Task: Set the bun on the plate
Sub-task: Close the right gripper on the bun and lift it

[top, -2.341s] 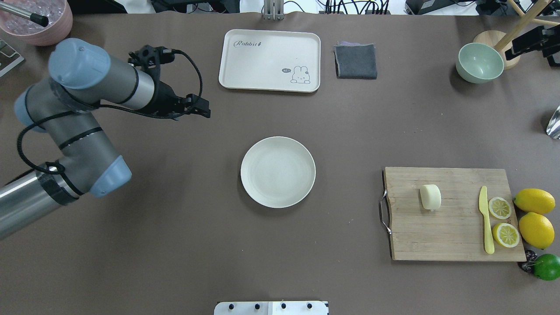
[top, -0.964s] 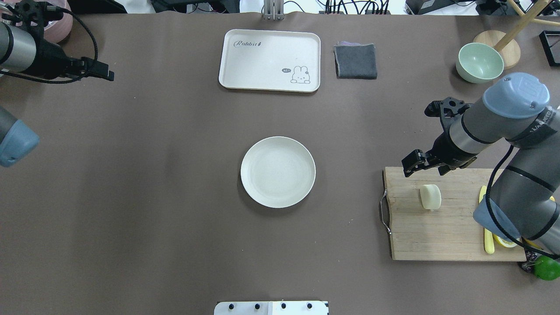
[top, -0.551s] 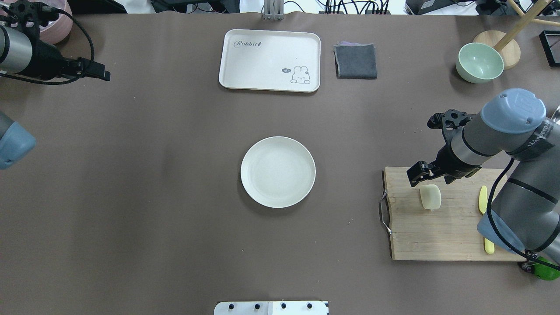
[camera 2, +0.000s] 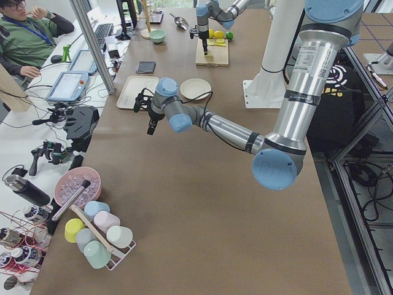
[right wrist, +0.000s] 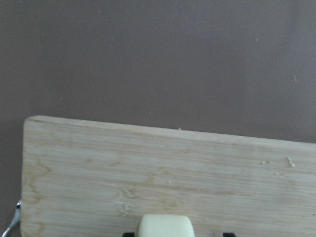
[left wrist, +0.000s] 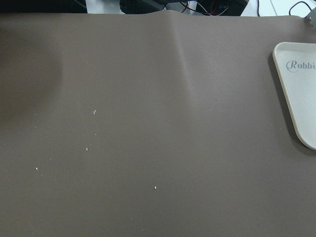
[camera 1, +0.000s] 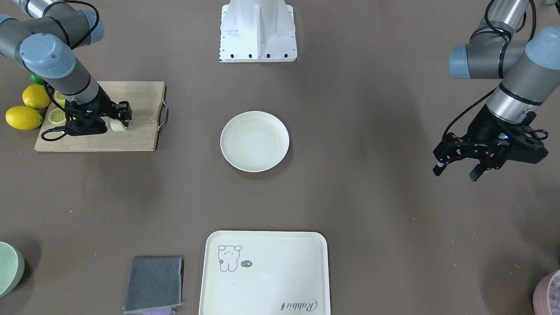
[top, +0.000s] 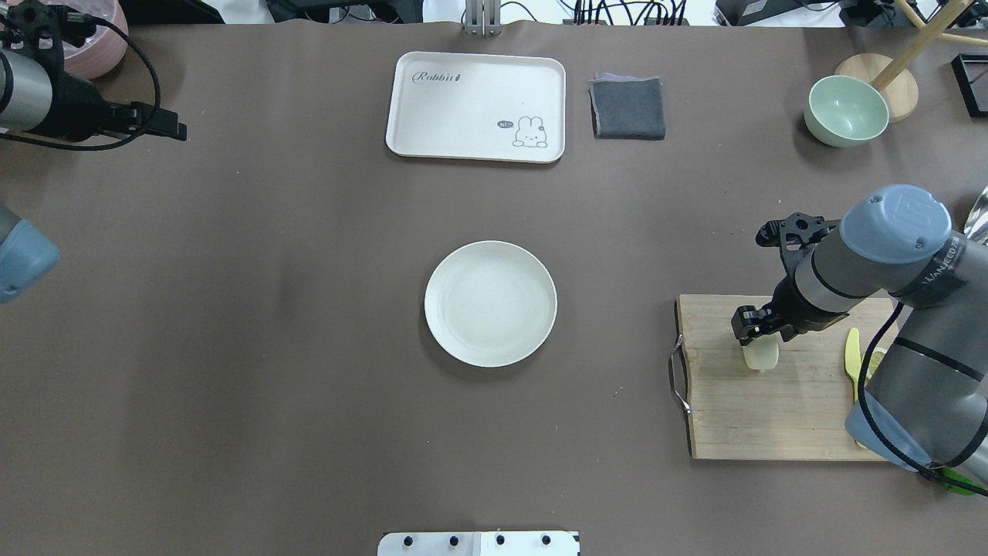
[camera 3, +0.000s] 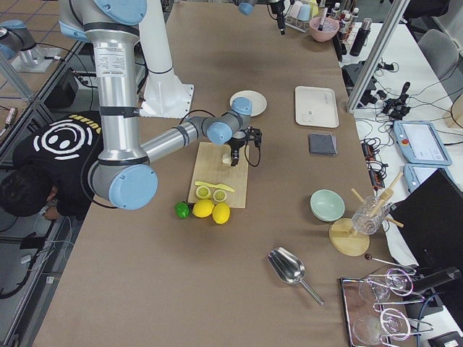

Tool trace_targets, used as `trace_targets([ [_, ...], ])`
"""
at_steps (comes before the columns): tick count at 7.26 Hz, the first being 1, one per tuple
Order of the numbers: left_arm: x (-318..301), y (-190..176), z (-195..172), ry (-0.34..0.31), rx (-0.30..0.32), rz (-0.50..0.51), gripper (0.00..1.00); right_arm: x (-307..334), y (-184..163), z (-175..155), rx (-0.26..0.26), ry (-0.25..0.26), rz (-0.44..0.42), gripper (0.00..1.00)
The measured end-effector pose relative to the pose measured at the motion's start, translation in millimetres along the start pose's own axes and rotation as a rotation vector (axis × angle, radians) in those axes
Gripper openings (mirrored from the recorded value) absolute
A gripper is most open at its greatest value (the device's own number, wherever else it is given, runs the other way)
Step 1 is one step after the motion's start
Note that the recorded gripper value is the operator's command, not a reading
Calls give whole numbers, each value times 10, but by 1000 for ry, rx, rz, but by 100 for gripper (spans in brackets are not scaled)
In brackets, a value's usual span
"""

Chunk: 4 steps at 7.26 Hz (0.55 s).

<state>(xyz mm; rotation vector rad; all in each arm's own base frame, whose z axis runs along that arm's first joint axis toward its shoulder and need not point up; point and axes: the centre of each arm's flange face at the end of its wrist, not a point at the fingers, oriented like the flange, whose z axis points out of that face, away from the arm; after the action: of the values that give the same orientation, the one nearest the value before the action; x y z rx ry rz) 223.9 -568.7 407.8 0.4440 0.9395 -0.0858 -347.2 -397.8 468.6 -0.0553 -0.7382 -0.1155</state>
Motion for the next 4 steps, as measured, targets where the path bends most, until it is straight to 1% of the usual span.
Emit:
trace_targets([
  [1, -15, 1, 2, -7, 5, -1, 98, -41, 23, 13, -4, -3, -8, 0],
  [4, -49, 17, 11, -14, 6, -4, 98, -234, 47, -155, 16, -41, -37, 0],
])
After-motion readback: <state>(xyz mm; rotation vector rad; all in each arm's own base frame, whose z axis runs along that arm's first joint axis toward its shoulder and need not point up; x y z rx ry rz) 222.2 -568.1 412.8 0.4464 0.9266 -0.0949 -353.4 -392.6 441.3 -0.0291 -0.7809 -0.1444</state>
